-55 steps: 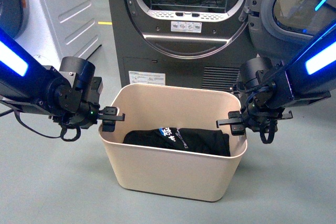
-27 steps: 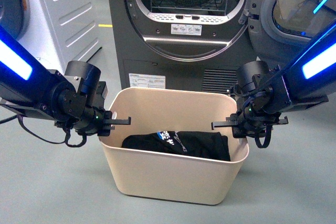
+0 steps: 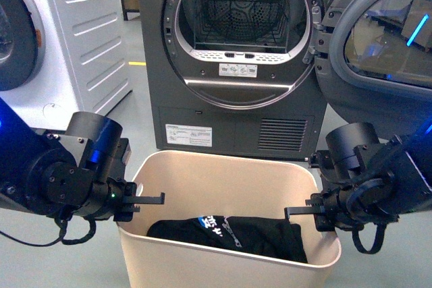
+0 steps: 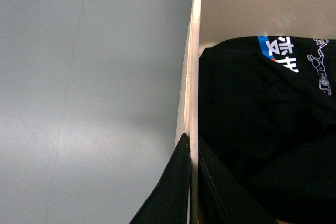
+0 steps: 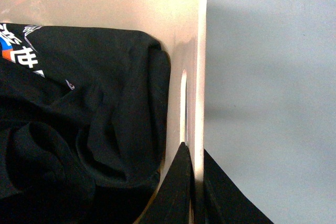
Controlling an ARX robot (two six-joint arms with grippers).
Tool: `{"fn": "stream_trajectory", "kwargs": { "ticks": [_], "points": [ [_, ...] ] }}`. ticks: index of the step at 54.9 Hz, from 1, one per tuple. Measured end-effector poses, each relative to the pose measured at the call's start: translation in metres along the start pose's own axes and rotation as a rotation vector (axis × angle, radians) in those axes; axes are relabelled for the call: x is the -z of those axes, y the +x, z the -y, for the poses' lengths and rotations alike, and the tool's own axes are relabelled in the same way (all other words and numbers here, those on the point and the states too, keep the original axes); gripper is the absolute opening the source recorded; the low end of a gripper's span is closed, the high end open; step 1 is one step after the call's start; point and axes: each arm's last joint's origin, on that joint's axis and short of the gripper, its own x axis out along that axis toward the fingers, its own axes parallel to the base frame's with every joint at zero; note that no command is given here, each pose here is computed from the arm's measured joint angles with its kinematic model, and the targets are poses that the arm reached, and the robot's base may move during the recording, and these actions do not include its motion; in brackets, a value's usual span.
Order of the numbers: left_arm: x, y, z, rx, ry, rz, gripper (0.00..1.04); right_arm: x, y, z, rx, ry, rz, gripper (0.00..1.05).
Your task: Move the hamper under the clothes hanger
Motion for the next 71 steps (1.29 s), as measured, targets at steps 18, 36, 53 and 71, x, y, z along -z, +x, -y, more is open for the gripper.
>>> {"fn": "stream_trajectory", "kwargs": {
  "ticks": [18, 36, 53, 71],
  "points": [
    [-0.004, -0.072, 0.01, 0.013, 0.034, 0.125, 0.04, 0.015, -0.065, 0.011, -0.036, 0.018, 0.117, 0.03],
    [0.047, -0.095, 0.023, 0.07, 0.027, 0.072, 0.04, 0.054, -0.096, 0.017, 0.004, -0.059, 0.136, 0.03],
    [0.071, -0.105, 0.007, 0.076, -0.024, 0.073, 0.04, 0.091, -0.095, 0.008, -0.016, -0.054, 0.169, 0.03],
    [0.104, -0.127, 0.009, 0.089, -0.016, 0.062, 0.04, 0.116, -0.103, 0.003, -0.026, -0.034, 0.178, 0.03]
  ]
}}
